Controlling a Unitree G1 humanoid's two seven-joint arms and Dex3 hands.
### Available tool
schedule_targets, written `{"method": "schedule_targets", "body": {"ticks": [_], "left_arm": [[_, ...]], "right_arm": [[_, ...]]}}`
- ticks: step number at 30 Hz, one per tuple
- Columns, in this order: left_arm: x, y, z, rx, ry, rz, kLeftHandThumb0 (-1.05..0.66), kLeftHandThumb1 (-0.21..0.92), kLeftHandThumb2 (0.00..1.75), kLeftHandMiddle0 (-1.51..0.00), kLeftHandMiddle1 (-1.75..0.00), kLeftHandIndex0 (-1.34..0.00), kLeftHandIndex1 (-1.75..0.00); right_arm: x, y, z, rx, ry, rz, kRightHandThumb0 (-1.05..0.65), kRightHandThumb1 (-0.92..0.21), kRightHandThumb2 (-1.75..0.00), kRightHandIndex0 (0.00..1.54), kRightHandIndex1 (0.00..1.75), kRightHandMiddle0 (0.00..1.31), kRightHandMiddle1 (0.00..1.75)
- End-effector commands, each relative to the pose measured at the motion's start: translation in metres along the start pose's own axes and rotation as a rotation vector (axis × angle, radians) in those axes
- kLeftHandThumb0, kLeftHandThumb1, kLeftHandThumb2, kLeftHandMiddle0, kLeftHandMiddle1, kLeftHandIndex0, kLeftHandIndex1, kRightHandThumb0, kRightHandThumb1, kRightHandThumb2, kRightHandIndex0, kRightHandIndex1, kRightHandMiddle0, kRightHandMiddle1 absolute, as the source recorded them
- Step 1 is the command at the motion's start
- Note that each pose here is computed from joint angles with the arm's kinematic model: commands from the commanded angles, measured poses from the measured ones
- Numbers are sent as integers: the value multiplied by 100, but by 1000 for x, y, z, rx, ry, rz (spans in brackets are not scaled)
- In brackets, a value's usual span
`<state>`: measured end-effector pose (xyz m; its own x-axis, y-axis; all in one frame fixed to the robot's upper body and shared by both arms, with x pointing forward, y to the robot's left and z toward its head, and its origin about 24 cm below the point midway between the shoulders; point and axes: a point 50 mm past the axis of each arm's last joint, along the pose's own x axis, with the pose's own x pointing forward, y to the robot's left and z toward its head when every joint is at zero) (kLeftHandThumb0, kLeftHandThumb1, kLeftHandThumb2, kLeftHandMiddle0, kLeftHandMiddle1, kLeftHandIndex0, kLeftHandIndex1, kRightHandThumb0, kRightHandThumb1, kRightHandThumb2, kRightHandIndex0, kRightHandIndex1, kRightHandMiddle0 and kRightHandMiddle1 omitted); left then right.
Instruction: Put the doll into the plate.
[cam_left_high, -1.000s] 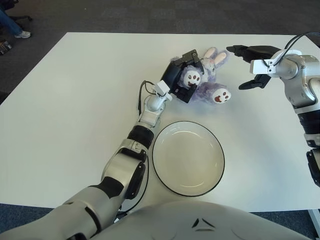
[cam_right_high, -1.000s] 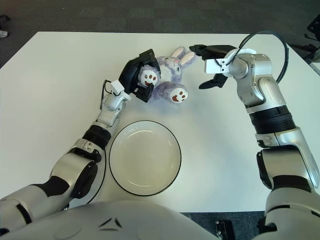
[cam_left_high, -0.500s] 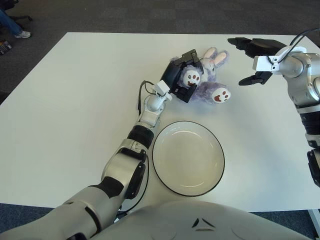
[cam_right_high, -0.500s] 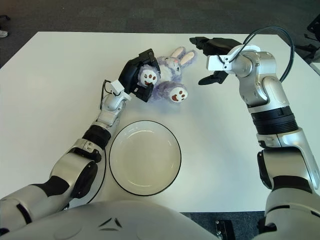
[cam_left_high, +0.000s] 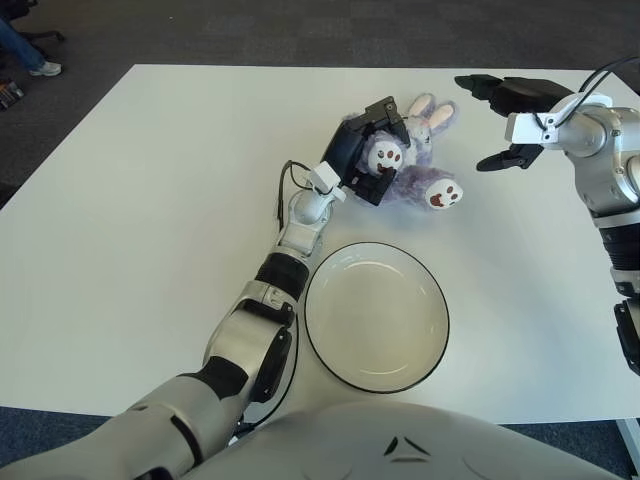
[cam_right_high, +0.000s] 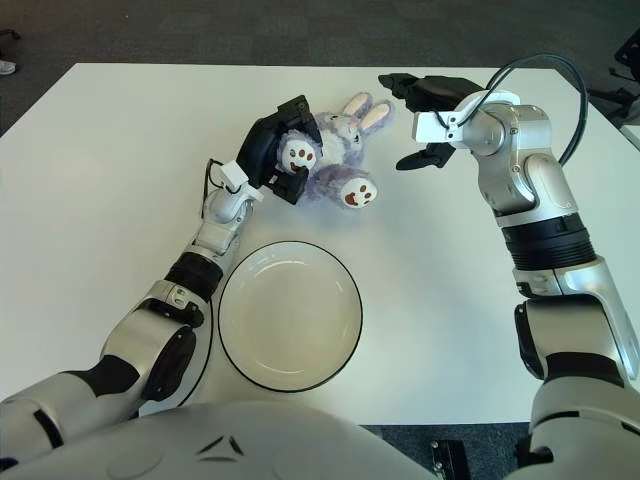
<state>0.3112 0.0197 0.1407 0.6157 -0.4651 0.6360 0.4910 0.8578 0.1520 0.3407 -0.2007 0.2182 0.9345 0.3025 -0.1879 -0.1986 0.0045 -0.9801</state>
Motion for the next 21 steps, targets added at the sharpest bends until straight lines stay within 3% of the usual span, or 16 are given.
{"method": "schedule_targets", "body": {"ticks": [1,5,7,11,15,17,19,21], "left_arm": [[-5,1,6,-10,-8,13,-1,7,154,-71,-168,-71,-166],[-11,1,14,-9,-10,20,-1,7,154,-72,-168,-71,-166],[-14,1,18,-11,-10,21,-1,7,155,-72,-168,-71,-166],[-17,2,23,-28,-22,13,-1,6,155,-72,-168,-72,-166],[-21,3,28,-50,-42,1,-1,7,154,-72,-168,-71,-166],[-24,5,31,-81,-57,-16,-1,7,153,-71,-168,-71,-166],[-27,5,34,-121,-73,-37,-1,10,151,-69,-168,-69,-166],[-30,6,37,-168,-85,-57,-1,12,150,-67,-169,-67,-167]], "right_arm": [[0,1,-3,2,14,-6,-61,-30,-88,17,15,0,0],[1,1,-4,-3,18,-8,-63,-31,-87,17,18,0,0],[2,1,-4,-8,20,-7,-63,-31,-86,10,43,0,0],[3,2,-6,-14,18,-9,-64,-31,-86,4,77,0,0],[4,2,-6,-18,17,-14,-64,-30,-86,1,81,0,0],[4,3,-6,-20,15,-11,-65,-30,-86,1,71,0,0],[4,3,-6,-22,11,-6,-63,-30,-86,2,92,0,0],[4,2,-5,-19,6,-2,-63,-30,-86,3,101,0,0]]}}
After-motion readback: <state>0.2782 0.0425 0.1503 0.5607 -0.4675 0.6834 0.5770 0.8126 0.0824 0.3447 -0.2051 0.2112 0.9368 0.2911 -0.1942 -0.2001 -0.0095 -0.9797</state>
